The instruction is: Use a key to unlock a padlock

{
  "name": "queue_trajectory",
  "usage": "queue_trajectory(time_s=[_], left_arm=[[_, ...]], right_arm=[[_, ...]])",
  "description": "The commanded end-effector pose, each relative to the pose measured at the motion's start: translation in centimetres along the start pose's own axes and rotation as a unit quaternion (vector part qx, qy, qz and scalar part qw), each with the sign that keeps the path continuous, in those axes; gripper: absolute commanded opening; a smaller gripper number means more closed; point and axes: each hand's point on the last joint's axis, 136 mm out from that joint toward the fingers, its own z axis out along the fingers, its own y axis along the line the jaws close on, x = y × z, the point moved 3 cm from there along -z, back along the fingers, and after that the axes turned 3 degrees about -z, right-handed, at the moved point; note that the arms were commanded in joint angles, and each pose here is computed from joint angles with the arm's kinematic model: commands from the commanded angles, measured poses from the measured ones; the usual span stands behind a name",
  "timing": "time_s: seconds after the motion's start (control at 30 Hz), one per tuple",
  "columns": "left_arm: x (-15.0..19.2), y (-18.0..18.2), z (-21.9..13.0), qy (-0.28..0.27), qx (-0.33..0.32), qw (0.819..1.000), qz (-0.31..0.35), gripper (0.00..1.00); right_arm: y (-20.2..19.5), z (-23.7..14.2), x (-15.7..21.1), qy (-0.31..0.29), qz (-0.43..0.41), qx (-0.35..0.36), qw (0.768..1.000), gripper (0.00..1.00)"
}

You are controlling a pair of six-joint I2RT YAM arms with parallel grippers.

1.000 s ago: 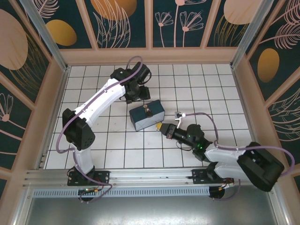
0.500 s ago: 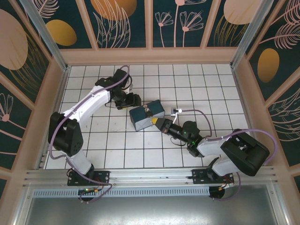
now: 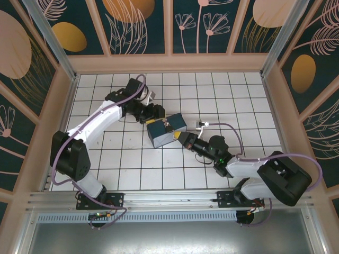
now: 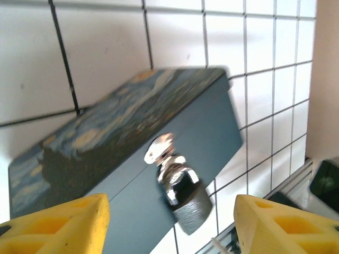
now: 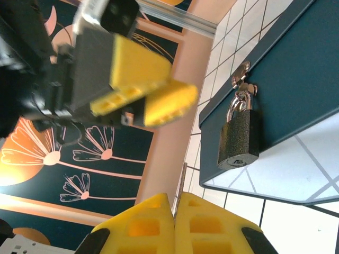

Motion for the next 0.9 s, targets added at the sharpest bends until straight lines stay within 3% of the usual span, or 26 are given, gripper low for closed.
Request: queue_trajectory(time_s=[0.0,0.13,0.27,0.6,0.87], left_arm=[[-2.3,-0.6,-1.3,-0.033,-0.018,0.999,0.026,0.64],[-3.3,1.0,-0.5,-0.045,-0.036,0.998,0.031,0.64],[-2.7,4.2,2.9,-0.019,-0.066,0.997,0.032,0.63],[0.5,1.7,3.9,0.039,0.090,0.995,0.020,0.63],[2.7,1.4,2.6,0.052,0.118,0.991,-0.018,0.63]], right_arm=[[0.5,0.0,-0.1,0.008,-0.014,0.002,1.000,0.00],[0.3,0.3,-0.1,0.011,-0.017,0.008,1.000,0.00],[0.0,0.1,-0.1,0.001,-0.009,0.004,1.000,0.00],[-0.7,1.1,0.7,0.019,0.005,-0.022,1.000,0.00],[-1.2,-0.4,1.0,0.010,0.018,-0.003,1.000,0.00]])
